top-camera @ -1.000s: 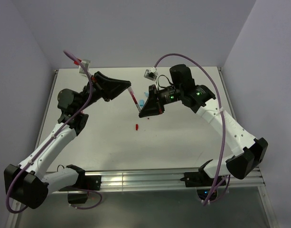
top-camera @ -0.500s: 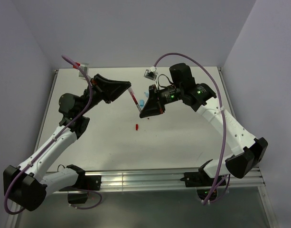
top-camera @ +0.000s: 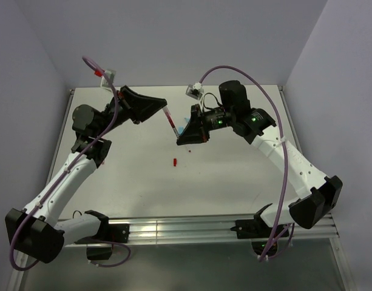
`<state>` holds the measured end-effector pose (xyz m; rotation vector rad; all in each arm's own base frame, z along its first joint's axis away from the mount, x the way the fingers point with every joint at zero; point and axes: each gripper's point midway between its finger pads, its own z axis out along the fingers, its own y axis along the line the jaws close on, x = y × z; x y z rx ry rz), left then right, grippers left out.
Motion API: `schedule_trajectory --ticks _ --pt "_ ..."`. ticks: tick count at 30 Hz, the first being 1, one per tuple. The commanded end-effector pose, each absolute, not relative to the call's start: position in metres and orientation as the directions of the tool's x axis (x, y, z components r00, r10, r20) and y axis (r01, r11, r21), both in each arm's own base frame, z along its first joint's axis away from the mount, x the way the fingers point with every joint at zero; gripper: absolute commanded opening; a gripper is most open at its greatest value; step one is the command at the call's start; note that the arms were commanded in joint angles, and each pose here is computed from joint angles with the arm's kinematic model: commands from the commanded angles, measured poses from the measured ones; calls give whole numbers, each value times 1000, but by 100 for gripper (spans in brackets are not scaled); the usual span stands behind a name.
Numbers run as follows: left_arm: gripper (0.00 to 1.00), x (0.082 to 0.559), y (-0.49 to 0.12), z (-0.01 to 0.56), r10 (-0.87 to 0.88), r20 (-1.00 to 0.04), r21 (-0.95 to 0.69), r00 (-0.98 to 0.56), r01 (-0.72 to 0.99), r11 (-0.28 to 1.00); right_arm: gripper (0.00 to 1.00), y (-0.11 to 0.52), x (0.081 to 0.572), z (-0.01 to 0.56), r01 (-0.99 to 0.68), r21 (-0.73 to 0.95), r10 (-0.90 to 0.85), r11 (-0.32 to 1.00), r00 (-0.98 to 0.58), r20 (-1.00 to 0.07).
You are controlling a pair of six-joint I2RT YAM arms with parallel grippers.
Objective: Insert the pens into the pen caps
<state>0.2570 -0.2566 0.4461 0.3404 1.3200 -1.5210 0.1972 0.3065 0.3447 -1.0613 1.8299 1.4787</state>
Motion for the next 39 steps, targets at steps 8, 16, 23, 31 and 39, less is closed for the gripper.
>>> schedule_trajectory --ticks 8,16,23,31,39 --pt "0 272 -250 454 -392 -837 -486 -382 848 212 64 303 213 373 -916 386 -120 107 -398 -910" --pt "0 343 -198 401 -167 -916 -386 -364 694 607 88 292 215 352 -911 368 -147 185 -396 -906" --pt "0 388 -94 275 92 -757 -263 -647 431 864 90 285 224 326 -896 358 -202 261 -413 -888" --pt "0 411 -10 162 114 -511 -183 -852 237 954 90 285 231 314 -884 366 -221 289 -434 -873" --pt "0 431 15 94 28 -368 -127 -929 79 989 90 287 235 307 -876 382 -231 294 -454 -861"
